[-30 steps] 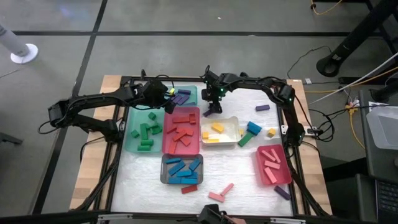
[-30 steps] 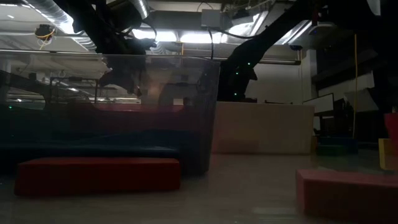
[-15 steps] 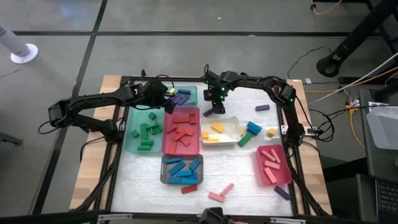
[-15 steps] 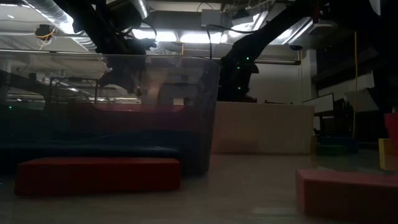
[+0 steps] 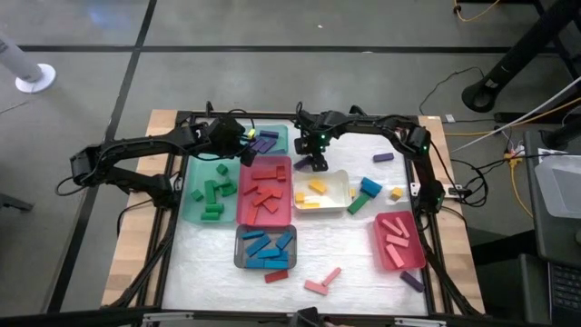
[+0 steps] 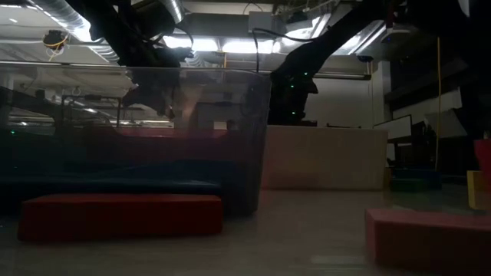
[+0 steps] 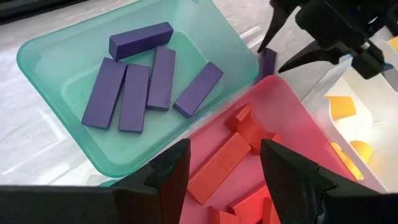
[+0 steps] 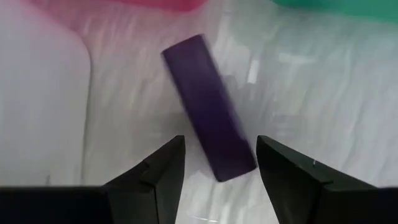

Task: Sort blocks
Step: Put the violet block into the top green bin

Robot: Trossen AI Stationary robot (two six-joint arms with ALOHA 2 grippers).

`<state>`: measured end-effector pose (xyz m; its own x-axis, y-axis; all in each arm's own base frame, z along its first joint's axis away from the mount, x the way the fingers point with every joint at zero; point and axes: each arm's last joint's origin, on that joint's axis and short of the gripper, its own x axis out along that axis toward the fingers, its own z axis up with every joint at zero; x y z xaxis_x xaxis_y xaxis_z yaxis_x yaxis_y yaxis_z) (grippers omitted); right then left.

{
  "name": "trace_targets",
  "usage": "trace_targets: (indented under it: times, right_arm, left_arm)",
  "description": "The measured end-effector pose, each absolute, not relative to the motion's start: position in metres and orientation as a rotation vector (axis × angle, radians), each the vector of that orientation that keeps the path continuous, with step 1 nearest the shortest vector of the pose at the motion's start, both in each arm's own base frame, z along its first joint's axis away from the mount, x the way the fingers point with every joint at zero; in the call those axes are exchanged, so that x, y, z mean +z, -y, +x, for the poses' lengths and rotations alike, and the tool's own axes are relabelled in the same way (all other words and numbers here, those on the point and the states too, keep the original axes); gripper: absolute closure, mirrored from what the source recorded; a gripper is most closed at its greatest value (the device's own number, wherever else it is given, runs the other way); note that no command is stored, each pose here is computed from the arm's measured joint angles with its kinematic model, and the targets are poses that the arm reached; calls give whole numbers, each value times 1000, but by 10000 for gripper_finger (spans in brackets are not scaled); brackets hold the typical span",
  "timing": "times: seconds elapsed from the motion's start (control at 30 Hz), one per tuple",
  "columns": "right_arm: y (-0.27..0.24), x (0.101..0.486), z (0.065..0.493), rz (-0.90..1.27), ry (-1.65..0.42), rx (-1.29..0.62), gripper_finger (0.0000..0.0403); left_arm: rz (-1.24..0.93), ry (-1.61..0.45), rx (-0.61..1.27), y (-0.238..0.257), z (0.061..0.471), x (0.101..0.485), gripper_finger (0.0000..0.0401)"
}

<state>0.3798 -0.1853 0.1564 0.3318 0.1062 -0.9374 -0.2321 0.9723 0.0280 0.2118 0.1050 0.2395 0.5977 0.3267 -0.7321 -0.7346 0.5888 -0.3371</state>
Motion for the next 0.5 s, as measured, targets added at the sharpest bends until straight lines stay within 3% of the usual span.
trace_targets:
  times: [0.23,0.5]
  right_arm:
    - [173,156,388,-235,-1228,227,205]
    - [175,146,389,-215,-1252,219,205]
  left_arm:
    - [-677,-671,672,-105,212,240,219]
    - [-677,-672,672,-105,212,239,219]
